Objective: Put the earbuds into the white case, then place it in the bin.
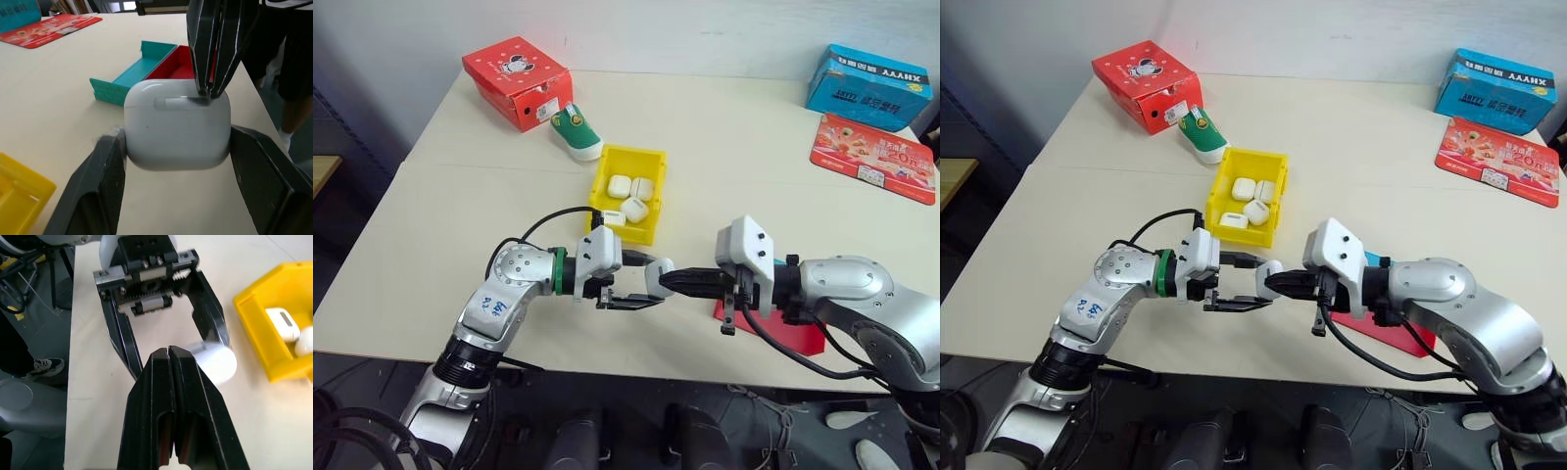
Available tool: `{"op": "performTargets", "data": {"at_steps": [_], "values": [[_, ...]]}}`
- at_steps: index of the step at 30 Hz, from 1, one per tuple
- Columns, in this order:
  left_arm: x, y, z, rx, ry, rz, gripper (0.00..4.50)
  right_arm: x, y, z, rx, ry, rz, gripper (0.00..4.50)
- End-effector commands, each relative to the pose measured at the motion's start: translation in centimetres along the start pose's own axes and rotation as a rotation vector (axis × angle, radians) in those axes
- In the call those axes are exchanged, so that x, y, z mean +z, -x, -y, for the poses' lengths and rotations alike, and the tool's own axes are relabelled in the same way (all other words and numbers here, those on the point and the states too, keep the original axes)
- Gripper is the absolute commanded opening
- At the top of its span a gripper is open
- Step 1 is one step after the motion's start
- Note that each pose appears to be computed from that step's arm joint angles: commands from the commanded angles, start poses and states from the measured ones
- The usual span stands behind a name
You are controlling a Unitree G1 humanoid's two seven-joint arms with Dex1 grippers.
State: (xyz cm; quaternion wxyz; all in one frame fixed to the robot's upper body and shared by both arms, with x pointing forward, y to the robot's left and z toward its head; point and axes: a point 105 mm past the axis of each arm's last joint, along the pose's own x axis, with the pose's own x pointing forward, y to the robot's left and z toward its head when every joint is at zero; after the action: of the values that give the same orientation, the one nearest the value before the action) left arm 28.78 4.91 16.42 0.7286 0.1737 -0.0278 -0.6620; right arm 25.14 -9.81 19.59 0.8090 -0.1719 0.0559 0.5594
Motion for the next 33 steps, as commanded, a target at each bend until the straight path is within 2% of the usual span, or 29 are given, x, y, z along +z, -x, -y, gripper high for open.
{"op": "performTargets", "data": {"at_steps": [1, 4, 7, 9, 12, 15, 18, 24, 31, 33], "values": [[2.1, 0.7, 0.0, 0.008, -0.077, 0.061, 2.76, 0.8, 1.7, 0.6, -0.06, 0.013, 0.072, 0.03], [2.1, 1.6, 0.1, 0.022, -0.042, 0.083, 2.76, 1.1, 3.9, 1.5, -0.183, -0.026, 0.217, 0.03], [1.6, 3.9, -0.7, 0.097, 0.038, 0.074, 2.76, -0.3, 7.2, 2.0, -0.337, -0.045, 0.273, 0.57], [1.8, 5.7, -1.6, 0.157, 0.065, 0.103, 2.76, -1.2, 9.5, 2.4, -0.476, 0.03, 0.267, 1.21], [1.7, 8.2, -3.9, 0.294, 0.096, 0.07, 2.76, -2.4, 11.7, 2.7, -0.638, 0.147, 0.239, 2.22], [2.8, 9.7, -6.6, 0.38, 0.119, 0.131, 2.76, -2.9, 12.3, 1.6, -0.657, 0.238, 0.268, 3.29], [3.4, 8.8, -9.4, 0.416, 0.159, 0.158, 2.76, -3.4, 12.9, 0.6, -0.639, 0.177, 0.309, 4.41], [3.0, 6.3, -15.2, 0.534, 0.18, 0.06, 2.76, -3.6, 13.6, 0.6, -0.657, 0.198, 0.315, 4.46], [1.4, 3.9, -16.7, 0.502, 0.213, -0.053, 2.76, -3.7, 13.2, 0.7, -0.671, 0.218, 0.3, 4.46], [1.3, 4.4, -17.0, 0.526, 0.213, -0.054, 3.47, -3.8, 13.2, 0.7, -0.675, 0.219, 0.297, 4.5]]}}
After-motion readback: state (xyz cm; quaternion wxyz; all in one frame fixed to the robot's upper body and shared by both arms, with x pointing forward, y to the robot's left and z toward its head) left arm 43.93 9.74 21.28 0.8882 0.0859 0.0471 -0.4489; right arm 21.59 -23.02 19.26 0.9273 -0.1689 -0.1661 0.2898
